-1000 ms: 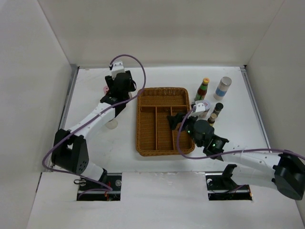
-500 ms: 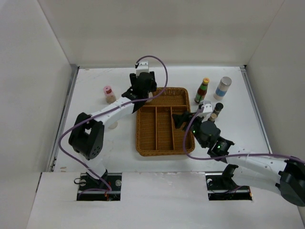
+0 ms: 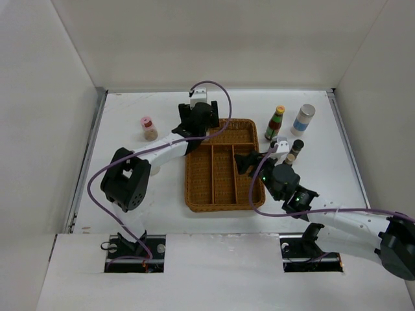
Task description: Organize the condiment bottles
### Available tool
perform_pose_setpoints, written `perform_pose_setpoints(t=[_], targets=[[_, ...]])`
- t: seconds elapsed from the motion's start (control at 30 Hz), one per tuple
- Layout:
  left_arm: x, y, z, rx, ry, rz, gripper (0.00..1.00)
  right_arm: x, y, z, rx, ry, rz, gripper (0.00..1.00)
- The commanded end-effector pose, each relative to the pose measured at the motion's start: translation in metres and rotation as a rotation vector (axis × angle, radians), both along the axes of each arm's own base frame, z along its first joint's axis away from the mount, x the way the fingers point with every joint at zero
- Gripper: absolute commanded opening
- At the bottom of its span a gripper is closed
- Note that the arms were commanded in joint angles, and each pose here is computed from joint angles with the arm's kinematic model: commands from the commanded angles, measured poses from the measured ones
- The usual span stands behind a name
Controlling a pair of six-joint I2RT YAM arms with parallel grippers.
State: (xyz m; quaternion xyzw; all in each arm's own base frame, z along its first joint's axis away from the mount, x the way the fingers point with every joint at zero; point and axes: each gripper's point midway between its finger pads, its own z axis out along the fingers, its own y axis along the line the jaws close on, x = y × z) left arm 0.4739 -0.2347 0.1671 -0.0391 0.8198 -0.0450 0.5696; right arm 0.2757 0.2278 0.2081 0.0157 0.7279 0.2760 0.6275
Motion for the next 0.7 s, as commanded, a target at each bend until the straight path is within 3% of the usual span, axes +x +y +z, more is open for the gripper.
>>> perform_pose_setpoints(t=[0.0, 0.17, 0.27, 0.5, 0.67], targets=[[-0.011, 0.009, 0.068, -0.093, -0.152, 0.024, 0.89, 0.004, 0.0, 0.015, 0.059, -0.032, -0.011, 0.76], [-0.046, 0.057, 0.112, -0.129, -0.237, 0.101, 0.89, 0.005, -0.001, 0.014, 0.056, -0.03, -0.016, 0.76], [-0.079, 0.105, 0.11, -0.115, -0.227, 0.202, 0.87, 0.004, -0.002, 0.017, 0.059, -0.037, -0.016, 0.77], [-0.154, 0.187, 0.052, -0.048, 0.009, 0.373, 0.86, 0.007, 0.003, 0.01, 0.048, -0.016, -0.01, 0.78], [-0.172, 0.199, 0.011, -0.092, 0.127, 0.374, 0.86, 0.007, 0.007, 0.007, 0.039, -0.006, 0.003, 0.78]])
